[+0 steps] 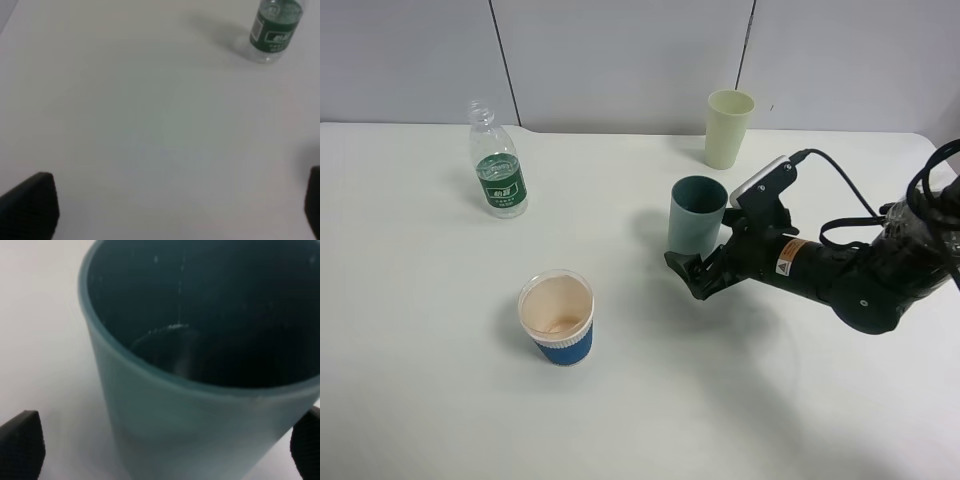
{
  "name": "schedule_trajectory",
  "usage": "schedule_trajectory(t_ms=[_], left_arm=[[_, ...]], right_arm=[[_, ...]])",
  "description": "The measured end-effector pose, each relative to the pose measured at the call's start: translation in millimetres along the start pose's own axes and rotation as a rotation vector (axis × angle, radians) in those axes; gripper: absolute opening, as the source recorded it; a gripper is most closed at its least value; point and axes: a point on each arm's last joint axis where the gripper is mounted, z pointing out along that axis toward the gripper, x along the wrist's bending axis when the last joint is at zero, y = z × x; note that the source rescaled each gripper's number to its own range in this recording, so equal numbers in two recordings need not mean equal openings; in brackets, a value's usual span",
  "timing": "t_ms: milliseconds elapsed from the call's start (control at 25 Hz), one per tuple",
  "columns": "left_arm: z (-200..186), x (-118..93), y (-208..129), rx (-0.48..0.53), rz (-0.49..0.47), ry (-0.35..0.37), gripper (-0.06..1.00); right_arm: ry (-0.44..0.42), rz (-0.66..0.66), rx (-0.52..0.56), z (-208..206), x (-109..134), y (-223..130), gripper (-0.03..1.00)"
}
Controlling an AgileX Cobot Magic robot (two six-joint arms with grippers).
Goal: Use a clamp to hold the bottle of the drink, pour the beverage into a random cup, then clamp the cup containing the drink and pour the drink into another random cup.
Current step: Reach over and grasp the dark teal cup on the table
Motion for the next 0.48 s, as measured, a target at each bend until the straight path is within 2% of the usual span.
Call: schedule_trajectory(t_ms=[360,480], left_arm=[[0,0,0,0.0,0.0,0.0,1.0],[0,0,0,0.0,0.0,0.0,1.0]], right_arm=[[-0.008,-0.06,-0.016,3,1,-8,1.0],[-0.012,-0.059,-0.053,5,2,-11,1.0]])
